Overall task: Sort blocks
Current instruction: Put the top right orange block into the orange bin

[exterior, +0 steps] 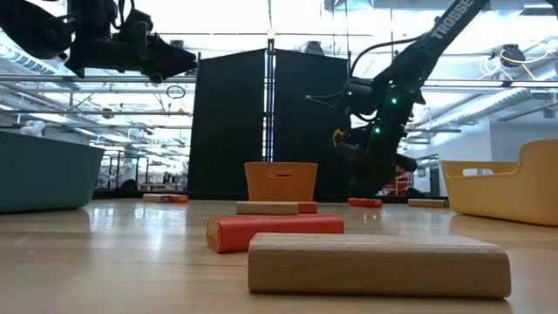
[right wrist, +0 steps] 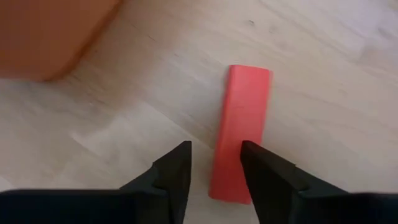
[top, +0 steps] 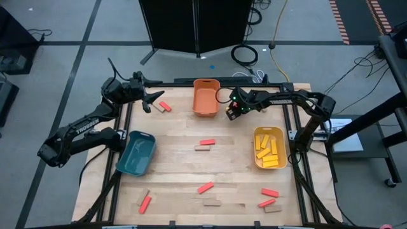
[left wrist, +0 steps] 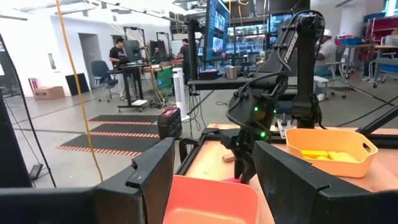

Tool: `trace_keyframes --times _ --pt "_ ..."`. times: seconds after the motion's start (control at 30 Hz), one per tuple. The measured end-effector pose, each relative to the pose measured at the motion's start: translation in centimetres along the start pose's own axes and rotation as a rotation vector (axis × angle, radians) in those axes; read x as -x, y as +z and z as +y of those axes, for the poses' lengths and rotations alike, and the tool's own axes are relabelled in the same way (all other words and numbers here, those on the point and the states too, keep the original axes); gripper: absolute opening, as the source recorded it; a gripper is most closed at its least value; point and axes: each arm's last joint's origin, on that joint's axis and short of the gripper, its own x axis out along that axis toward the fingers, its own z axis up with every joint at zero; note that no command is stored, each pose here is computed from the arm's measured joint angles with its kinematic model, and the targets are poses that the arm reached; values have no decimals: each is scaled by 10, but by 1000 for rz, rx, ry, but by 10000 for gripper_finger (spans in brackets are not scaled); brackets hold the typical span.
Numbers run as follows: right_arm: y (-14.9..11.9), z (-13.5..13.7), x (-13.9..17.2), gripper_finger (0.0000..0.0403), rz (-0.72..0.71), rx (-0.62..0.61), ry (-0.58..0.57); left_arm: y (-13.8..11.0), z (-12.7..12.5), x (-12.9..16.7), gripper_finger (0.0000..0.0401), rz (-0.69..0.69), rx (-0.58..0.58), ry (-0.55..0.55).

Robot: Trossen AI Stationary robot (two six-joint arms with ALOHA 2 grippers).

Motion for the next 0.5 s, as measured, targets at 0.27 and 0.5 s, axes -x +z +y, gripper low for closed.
trace_keyframes --times 0.27,0.5 --pt "5 0 32 117 -82 6 42 0 0 0 217 1 -6 0" --pt "9 -1 51 131 -148 11 63 0 0 0 217 1 -5 0"
